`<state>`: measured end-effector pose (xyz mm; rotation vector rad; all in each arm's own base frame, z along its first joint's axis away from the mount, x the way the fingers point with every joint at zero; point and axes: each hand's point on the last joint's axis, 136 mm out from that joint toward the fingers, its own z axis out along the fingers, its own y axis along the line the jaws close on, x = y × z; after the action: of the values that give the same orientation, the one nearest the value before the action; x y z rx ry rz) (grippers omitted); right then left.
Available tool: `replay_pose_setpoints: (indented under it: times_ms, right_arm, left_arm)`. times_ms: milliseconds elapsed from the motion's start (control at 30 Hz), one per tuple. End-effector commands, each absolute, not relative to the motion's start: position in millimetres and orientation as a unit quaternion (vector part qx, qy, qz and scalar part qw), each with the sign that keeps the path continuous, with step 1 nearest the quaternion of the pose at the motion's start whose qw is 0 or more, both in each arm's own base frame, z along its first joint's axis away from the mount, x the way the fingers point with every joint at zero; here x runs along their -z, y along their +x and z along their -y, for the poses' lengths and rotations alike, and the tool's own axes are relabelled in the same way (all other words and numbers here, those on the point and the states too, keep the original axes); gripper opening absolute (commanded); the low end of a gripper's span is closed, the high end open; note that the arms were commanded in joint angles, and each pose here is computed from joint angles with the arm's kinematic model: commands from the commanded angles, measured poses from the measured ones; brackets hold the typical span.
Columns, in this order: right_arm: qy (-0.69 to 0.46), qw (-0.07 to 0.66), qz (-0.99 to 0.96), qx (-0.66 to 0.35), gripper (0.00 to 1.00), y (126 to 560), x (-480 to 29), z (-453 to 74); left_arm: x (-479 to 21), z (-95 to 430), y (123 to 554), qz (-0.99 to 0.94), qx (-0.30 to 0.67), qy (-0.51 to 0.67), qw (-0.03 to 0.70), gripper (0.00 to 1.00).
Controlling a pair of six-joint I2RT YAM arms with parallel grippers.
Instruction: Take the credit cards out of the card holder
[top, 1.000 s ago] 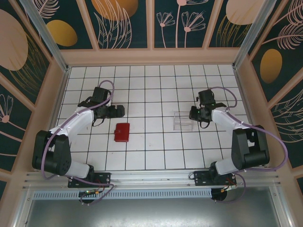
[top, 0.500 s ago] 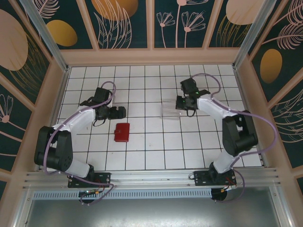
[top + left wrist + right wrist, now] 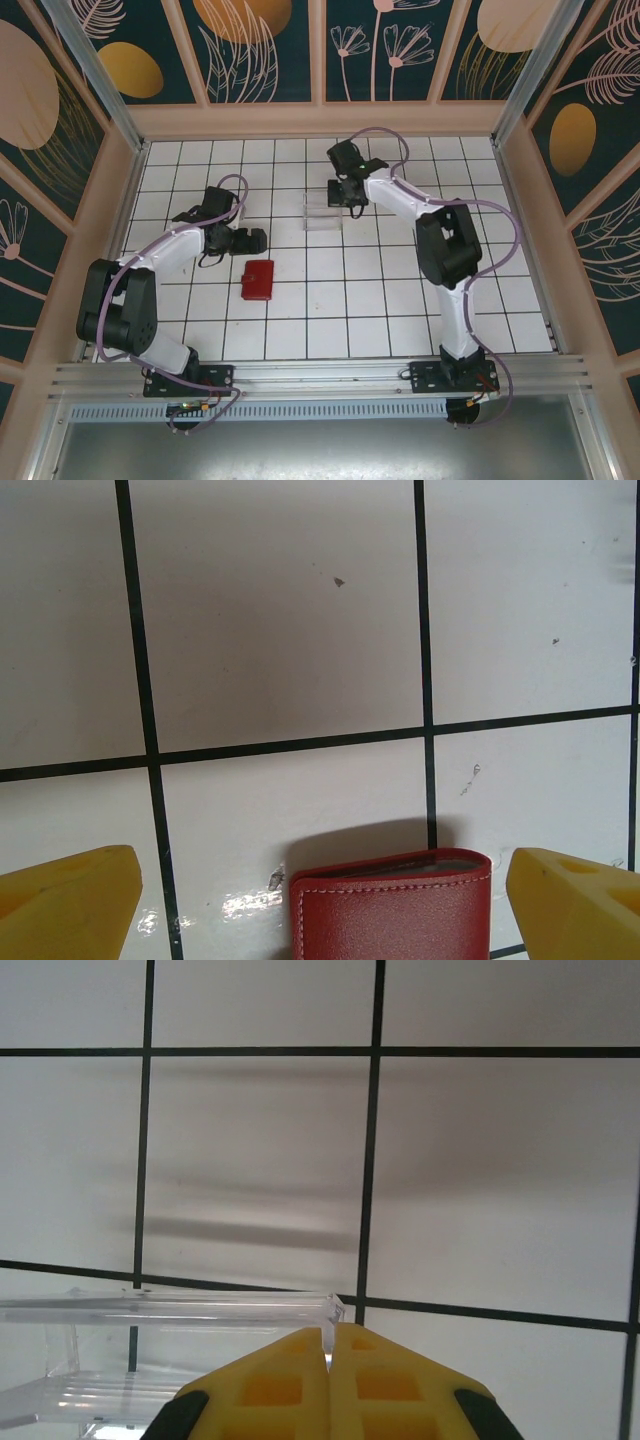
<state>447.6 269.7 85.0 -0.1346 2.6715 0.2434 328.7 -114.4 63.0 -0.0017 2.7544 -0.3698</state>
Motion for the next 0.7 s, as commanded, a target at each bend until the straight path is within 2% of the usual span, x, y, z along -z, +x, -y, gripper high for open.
replay_pose_setpoints:
  times_ms: [0,167,400,567,667]
  right_arm:
    - [-0.039,0.205,-0.977,-0.053,0.02,441.1,-77.1,-266.5]
    - [-0.027,0.196,-0.979,-0.036,0.03,436.9,-69.8,-263.9]
    - [-0.015,0.203,-0.979,-0.033,0.22,434.2,-74.7,-263.2]
    - [-0.009,0.222,-0.974,-0.039,0.3,435.1,-95.4,-261.7]
    - [-0.009,0.239,-0.97,-0.053,0.31,431.3,-114.9,-262.0]
  left_arm:
    - [-60.3,115.0,323.5,-0.977,0.132,0.009,0.169,0.94]
    - [-59.3,112.5,322.4,-0.978,0.126,0.004,0.167,0.94]
    - [-57.0,116.6,314.9,-0.977,0.142,0.003,0.158,0.93]
    - [-54.9,108.7,305.6,-0.979,0.13,-0.032,0.154,0.92]
    - [-54.1,108.7,296.0,-0.978,0.138,-0.051,0.149,0.89]
